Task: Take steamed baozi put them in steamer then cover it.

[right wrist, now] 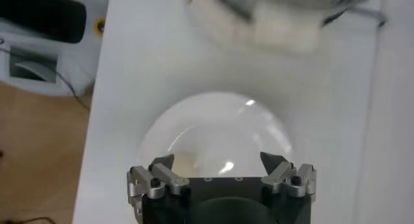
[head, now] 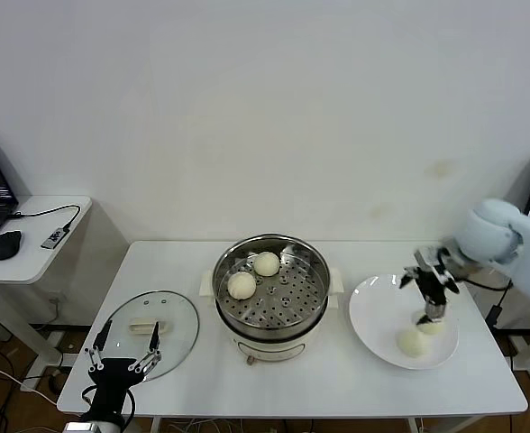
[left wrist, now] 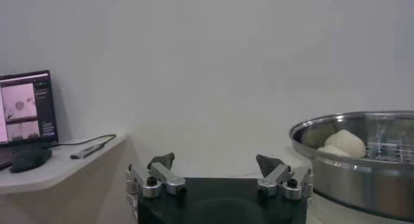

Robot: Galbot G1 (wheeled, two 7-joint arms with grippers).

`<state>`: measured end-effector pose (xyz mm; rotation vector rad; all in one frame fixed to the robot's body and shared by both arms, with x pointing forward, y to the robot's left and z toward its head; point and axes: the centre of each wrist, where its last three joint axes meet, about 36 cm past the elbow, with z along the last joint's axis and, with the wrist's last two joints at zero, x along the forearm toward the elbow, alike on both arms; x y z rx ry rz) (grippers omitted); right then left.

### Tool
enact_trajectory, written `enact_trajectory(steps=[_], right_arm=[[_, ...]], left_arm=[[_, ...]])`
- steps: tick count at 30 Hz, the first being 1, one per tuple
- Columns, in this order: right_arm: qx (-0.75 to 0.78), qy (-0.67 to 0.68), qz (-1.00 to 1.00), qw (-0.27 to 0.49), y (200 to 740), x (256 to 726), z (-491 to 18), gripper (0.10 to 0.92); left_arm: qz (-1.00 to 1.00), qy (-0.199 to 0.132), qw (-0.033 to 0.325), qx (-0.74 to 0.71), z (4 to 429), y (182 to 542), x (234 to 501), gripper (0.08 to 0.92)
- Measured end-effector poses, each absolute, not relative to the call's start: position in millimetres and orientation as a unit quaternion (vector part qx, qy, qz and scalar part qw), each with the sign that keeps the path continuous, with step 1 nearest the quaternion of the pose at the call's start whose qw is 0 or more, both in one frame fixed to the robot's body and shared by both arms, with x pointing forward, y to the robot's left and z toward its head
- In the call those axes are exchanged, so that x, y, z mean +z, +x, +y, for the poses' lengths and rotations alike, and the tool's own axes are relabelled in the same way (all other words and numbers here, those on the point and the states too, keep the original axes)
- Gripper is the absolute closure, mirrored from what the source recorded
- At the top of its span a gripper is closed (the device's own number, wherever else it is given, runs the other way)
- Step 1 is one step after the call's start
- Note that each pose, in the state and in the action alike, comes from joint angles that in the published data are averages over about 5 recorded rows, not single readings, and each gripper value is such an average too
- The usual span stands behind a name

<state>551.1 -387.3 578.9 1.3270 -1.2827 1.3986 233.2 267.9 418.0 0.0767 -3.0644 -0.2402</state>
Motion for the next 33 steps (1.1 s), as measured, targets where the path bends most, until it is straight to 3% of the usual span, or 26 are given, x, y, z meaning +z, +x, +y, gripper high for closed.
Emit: enact_trajectory(steps=[16,25,33], right_arm=[[0.571,0.506,-0.496,0.414,533.5,488.9,-416.1,0.200],[0.569,0.496,-0.511,0.411,536.4,461.9,-412.6,0.207],[0.563,0.493,-0.520,0.413,539.2,452.9,-408.1,0.272]], left_arm=[[-0.996,0.030,0.039,-0.080,268.1,228.7,415.5,0.177],[-0.996,0.030,0.038,-0.081,268.3,228.5,416.3,0.177],[-0.995,0.029,0.037,-0.083,268.4,228.9,416.7,0.177]])
